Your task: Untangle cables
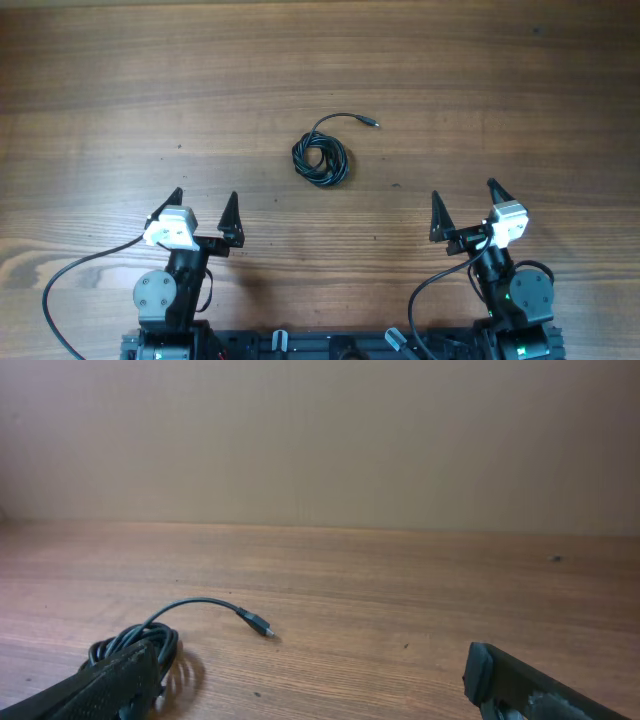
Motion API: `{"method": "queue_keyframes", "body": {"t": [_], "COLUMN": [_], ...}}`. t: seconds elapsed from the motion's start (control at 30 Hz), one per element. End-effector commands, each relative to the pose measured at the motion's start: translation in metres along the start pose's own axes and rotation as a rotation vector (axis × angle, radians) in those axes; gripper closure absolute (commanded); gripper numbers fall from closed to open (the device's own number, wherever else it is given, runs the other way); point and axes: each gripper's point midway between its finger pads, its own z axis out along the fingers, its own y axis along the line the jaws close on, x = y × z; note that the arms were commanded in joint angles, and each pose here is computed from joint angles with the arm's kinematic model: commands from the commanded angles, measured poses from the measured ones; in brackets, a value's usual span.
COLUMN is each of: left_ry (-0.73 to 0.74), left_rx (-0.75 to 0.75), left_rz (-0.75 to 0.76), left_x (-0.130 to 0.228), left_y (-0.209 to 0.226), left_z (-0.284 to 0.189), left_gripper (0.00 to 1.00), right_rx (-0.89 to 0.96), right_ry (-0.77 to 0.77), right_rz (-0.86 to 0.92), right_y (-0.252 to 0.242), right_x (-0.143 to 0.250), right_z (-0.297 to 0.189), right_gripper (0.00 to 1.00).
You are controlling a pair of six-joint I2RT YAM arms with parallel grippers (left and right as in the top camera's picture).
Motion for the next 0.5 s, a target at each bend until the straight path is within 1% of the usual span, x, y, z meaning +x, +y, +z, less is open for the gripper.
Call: {"method": "queue_keyframes", "body": {"t": [0.0,0.47], "left_ry": [0.000,0.000], "left_rx": [-0.018,-0.018], "left_rz": [0.022,0.022], "left_x": [0.0021,0.0021], "left_y": [0.0041,0.0041], "left_z": [0.0001,0.0001], "left_gripper": [0.00,0.00], "right_rx": [0.023,0.023], "right_ry": [-0.011,-0.011], "right_rz": [-0.013,-0.013], "right_y": [-0.0043,-0.0043], "right_x": [-0.0021,-0.0021], "right_z": [-0.0005,-0.0005], "right_gripper": [0.00,0.00]}}
